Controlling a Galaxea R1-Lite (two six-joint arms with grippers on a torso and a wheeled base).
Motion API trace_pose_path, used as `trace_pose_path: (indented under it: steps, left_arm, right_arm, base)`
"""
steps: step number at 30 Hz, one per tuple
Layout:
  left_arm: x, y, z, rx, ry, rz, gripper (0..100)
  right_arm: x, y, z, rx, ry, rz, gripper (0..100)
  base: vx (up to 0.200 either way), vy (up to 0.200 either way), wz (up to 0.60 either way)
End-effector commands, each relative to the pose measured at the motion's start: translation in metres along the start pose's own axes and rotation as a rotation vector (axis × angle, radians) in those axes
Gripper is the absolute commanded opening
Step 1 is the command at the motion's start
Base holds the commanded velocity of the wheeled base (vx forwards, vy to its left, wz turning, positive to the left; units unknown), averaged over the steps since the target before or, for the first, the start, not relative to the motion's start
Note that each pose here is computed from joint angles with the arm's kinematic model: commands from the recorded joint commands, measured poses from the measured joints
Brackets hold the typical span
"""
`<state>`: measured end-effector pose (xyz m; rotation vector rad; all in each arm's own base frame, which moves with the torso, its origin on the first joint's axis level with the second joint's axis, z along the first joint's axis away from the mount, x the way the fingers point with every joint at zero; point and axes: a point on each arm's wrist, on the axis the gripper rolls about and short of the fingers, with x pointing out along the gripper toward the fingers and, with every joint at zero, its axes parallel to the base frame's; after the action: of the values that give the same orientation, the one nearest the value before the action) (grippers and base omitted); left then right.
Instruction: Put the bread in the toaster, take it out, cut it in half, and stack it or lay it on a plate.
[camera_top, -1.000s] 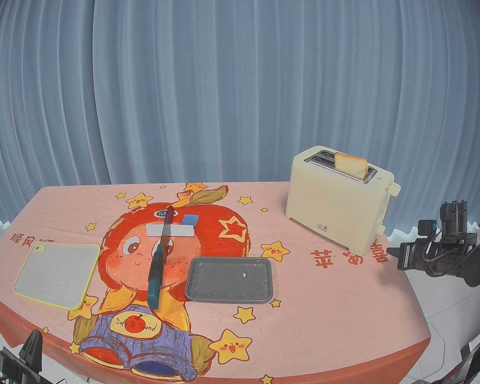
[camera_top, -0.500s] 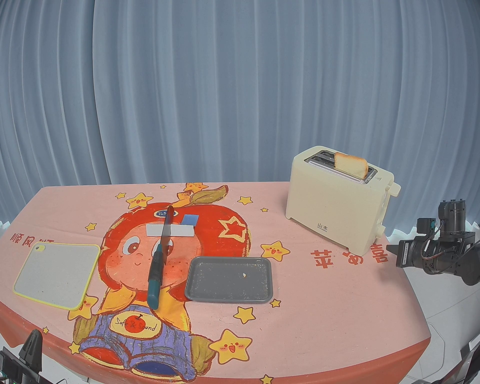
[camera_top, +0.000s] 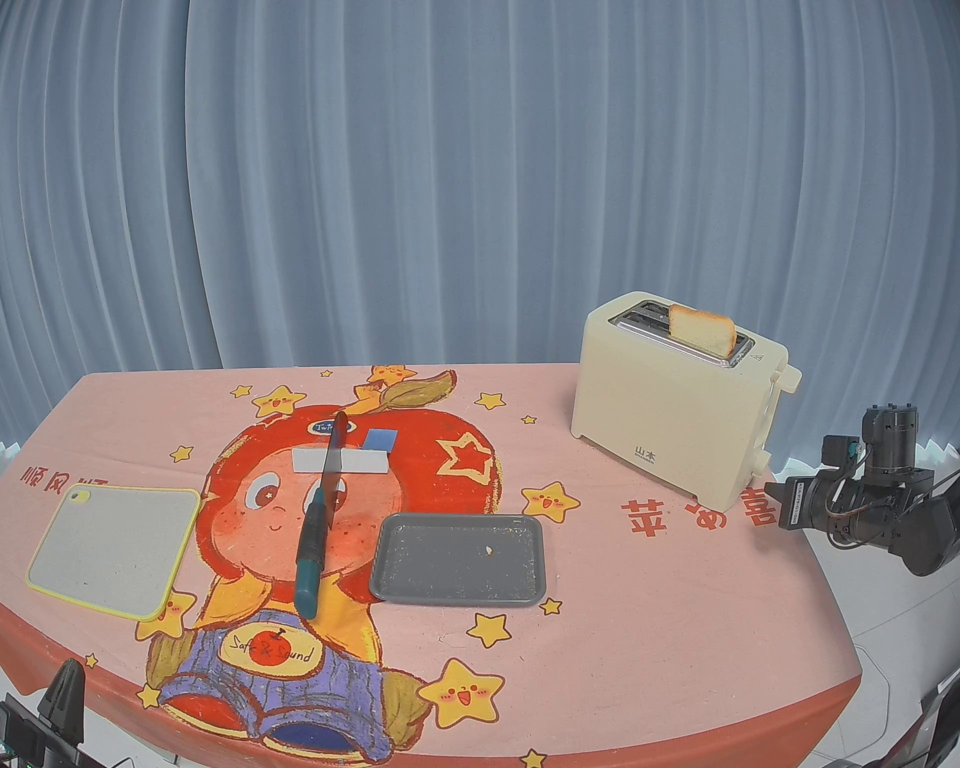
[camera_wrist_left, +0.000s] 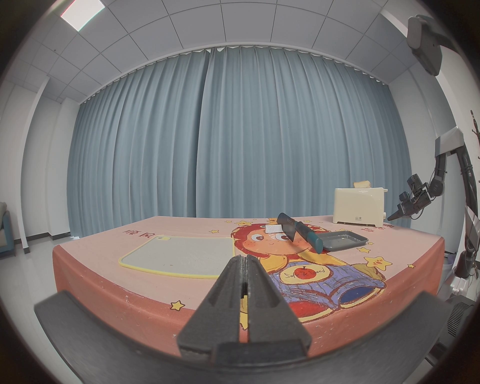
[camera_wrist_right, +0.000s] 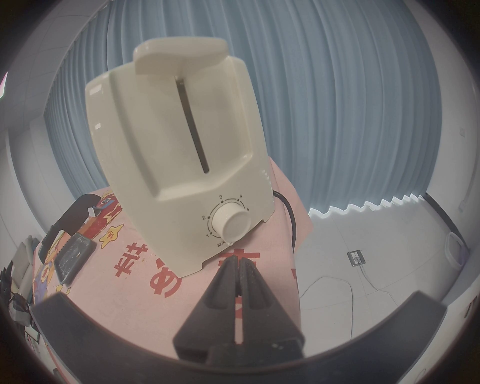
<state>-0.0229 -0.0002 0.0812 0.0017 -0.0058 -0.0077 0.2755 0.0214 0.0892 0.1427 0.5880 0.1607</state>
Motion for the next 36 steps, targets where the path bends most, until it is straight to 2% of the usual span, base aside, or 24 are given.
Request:
trace_pose_path:
  steps: [1, 28, 33, 36]
  left_arm:
    - [0.0, 0.0, -0.005, 0.0, 0.0, 0.0, 0]
    - [0.0, 0.0, -0.005, 0.0, 0.001, 0.0, 0]
    - [0.0, 0.0, -0.005, 0.0, 0.001, 0.0, 0]
    - [0.0, 0.0, -0.005, 0.0, 0.001, 0.0, 0]
  right_arm:
    - [0.007, -0.001, -0.004, 0.003, 0.023, -0.002, 0]
    - [0.02, -0.004, -0.002, 0.014, 0.029, -0.019, 0]
    - [0.019, -0.001, 0.003, 0.055, 0.009, -0.012, 0]
    - [0.019, 0.002, 0.003, 0.054, 0.008, -0.003, 0]
  base:
    - [0.0, 0.0, 0.0]
    - [0.0, 0.0, 0.0]
    - [0.0, 0.0, 0.0]
    - [0.0, 0.0, 0.0]
